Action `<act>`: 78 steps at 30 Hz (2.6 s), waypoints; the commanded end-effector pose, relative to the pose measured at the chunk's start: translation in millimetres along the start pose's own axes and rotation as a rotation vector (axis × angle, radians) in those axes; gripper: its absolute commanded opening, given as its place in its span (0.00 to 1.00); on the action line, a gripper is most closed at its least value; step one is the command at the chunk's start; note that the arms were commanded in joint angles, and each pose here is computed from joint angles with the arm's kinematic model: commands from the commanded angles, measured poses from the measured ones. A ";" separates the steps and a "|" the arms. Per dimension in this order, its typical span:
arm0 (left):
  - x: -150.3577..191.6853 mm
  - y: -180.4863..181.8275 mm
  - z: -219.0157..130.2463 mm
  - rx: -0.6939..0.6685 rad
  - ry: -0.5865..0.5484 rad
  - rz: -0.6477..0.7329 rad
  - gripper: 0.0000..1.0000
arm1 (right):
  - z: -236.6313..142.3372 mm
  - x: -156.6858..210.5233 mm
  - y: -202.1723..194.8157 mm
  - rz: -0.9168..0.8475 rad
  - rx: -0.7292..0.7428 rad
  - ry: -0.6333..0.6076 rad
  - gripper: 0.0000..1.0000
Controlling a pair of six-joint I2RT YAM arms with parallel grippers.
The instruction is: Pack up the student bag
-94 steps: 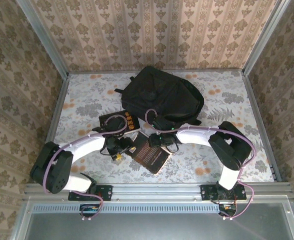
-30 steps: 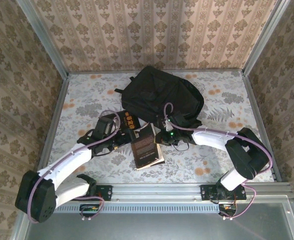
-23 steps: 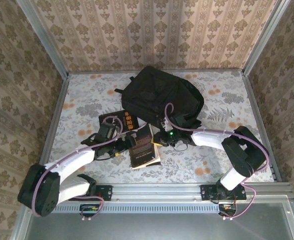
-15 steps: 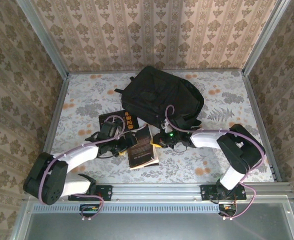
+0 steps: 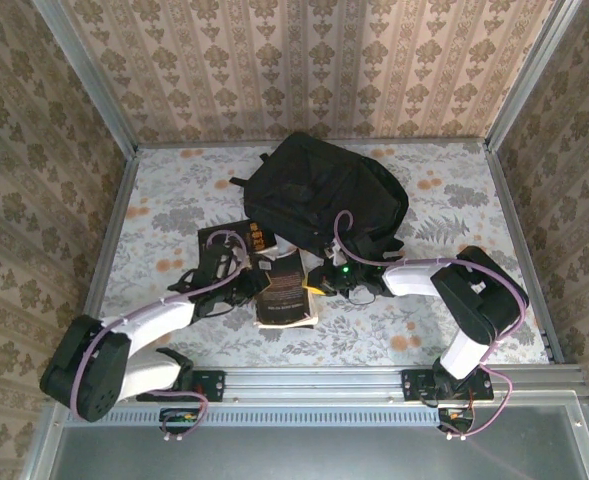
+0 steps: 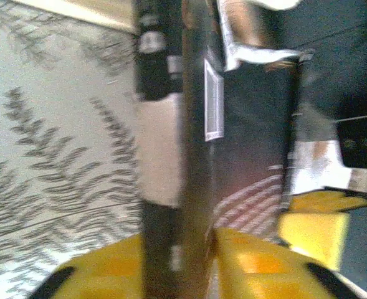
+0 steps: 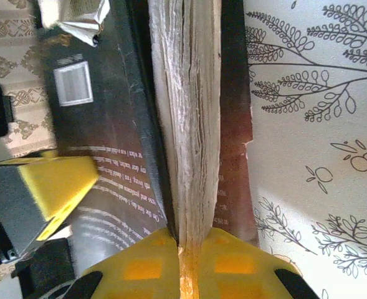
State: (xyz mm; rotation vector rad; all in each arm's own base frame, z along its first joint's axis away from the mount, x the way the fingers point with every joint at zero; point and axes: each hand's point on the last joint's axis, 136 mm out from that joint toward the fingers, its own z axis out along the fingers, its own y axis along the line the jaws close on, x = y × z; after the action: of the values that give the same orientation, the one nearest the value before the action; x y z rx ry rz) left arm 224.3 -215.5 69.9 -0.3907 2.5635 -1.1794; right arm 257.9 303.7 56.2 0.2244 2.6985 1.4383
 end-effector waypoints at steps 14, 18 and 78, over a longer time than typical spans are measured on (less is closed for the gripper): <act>-48.4 -109.9 -127.4 0.351 -0.481 0.132 0.00 | -82.2 -14.1 91.5 -0.131 -0.297 -0.342 0.89; -67.8 -130.3 -162.2 0.408 -0.632 0.118 0.00 | -102.5 -7.8 134.5 -0.133 -0.478 -0.389 0.97; -65.0 -135.9 -178.0 0.336 -0.800 0.169 0.57 | -137.2 -55.6 194.5 -0.151 -0.517 -0.823 0.00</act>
State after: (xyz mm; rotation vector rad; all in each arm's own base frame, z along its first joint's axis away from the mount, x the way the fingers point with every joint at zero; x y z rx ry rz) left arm 238.9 -153.1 278.2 -0.5831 1.6259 -1.1674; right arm 305.3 324.2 283.4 0.4258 1.6444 1.6401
